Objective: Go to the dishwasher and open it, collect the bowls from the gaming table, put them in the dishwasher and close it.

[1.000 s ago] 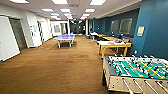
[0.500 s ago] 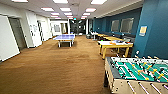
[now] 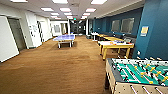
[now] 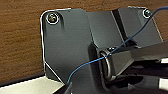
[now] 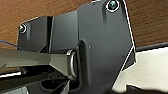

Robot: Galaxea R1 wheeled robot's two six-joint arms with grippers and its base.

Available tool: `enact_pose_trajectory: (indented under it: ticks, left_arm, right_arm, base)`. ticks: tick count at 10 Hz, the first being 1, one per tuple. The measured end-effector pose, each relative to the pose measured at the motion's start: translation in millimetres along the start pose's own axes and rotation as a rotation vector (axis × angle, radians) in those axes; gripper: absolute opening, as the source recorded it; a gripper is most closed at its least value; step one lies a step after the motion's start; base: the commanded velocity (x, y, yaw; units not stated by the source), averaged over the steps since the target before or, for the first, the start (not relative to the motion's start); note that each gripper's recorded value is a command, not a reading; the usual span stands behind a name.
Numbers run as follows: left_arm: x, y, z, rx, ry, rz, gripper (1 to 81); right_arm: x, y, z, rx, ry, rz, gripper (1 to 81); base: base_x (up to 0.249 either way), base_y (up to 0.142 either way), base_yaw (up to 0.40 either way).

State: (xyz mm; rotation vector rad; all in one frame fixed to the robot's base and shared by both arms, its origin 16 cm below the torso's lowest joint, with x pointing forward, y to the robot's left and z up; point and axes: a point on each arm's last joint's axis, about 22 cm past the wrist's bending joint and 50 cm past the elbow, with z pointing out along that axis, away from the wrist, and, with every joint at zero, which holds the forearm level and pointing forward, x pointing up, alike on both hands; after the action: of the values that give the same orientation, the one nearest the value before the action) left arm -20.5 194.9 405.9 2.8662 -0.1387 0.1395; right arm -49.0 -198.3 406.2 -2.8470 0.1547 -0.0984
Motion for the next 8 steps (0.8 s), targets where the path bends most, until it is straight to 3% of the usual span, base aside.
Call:
enact_pose_trajectory:
  ticks: [8]
  left_arm:
    - [1.8,2.8,0.7,-0.003,0.001,0.001,81.1]
  right_arm:
    - [0.2,0.5,-0.1,-0.001,0.000,0.000,81.1]
  base:
    - [0.169,0.000,0.000]
